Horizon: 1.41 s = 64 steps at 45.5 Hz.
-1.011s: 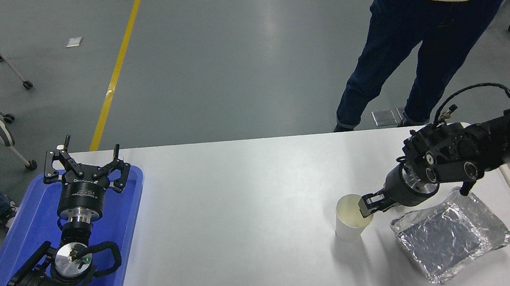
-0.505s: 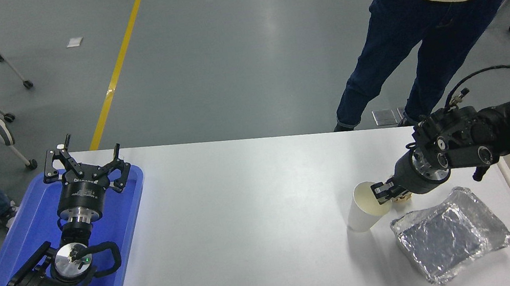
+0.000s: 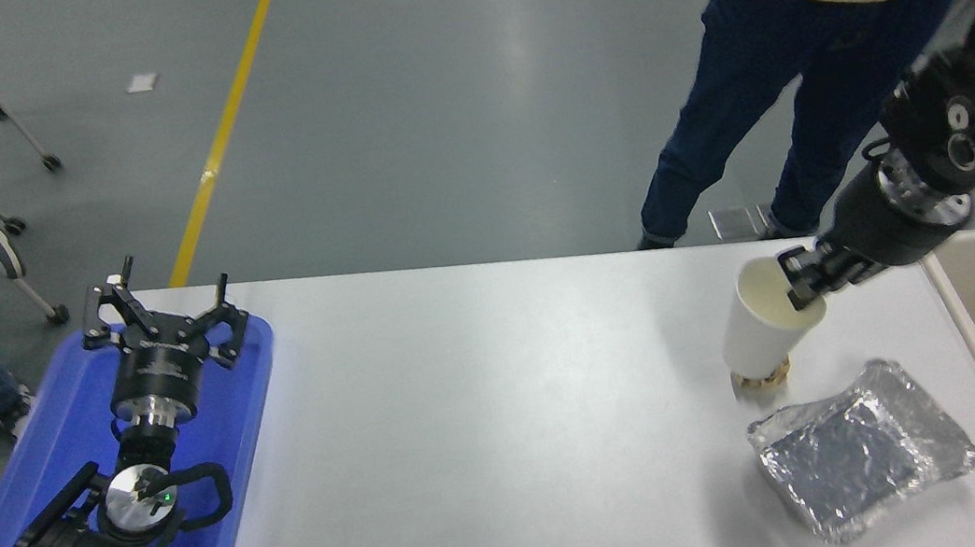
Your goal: Pick up paper cup place in dustbin
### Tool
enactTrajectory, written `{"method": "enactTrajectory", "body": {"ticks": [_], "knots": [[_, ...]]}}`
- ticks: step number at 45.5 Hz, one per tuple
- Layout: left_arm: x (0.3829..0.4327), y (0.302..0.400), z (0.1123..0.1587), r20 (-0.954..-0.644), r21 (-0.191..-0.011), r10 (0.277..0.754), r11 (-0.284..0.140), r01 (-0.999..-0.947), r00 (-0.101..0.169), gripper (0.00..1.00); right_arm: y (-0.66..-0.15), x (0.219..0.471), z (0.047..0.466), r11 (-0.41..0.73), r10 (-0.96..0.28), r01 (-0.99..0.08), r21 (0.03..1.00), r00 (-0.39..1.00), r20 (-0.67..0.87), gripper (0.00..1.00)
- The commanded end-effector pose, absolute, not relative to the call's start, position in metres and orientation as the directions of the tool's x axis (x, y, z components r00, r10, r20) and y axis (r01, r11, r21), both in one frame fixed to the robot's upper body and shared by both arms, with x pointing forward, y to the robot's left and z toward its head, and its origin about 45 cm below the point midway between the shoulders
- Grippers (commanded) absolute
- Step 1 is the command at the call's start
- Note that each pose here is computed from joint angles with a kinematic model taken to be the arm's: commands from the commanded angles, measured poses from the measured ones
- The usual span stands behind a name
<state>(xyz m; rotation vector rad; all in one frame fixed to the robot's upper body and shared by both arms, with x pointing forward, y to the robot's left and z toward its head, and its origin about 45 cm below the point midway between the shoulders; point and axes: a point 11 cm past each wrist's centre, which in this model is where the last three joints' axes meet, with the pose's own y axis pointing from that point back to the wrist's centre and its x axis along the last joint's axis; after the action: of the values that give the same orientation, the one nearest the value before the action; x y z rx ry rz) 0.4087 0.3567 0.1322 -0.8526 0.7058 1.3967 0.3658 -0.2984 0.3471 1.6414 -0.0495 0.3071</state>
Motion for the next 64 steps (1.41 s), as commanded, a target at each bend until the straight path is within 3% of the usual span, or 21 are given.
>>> {"method": "enactTrajectory", "body": {"ticks": [1, 19, 29, 38, 52, 64], "knots": [[0.4085, 0.3578, 0.1324, -0.841, -0.093, 0.538, -0.022, -0.9954, 0.066, 1.00, -0.294, 0.356, 0.411, -0.082, 0.140, -0.252, 0.964, 0.955, 0.262, 0.00], [0.4085, 0.3578, 0.1324, -0.841, -0.093, 0.538, -0.022, -0.9954, 0.066, 1.00, -0.307, 0.349, 0.433, -0.035, 0.117, -0.273, 0.961, 0.954, 0.275, 0.00], [0.4086, 0.3570, 0.1322, -0.841, -0.093, 0.537, -0.021, -0.9955, 0.067, 1.00, -0.342, 0.345, 0.430, 0.075, 0.133, -0.264, 0.962, 0.958, 0.253, 0.00], [0.4086, 0.3570, 0.1322, -0.841, -0.093, 0.537, -0.022, -0.9955, 0.067, 1.00, -0.406, 0.342, 0.427, 0.201, 0.167, -0.271, 0.941, 0.956, 0.240, 0.00], [0.4084, 0.3573, 0.1318, -0.841, -0.092, 0.537, -0.022, -0.9956, 0.065, 1.00, -0.512, 0.328, 0.409, 0.310, 0.067, -0.273, 0.911, 0.962, 0.266, 0.00], [0.4084, 0.3575, 0.1319, -0.841, -0.092, 0.537, -0.024, -0.9954, 0.065, 1.00, -0.572, 0.327, 0.373, 0.306, -0.043, -0.287, 0.908, 0.948, 0.314, 0.00]]}}
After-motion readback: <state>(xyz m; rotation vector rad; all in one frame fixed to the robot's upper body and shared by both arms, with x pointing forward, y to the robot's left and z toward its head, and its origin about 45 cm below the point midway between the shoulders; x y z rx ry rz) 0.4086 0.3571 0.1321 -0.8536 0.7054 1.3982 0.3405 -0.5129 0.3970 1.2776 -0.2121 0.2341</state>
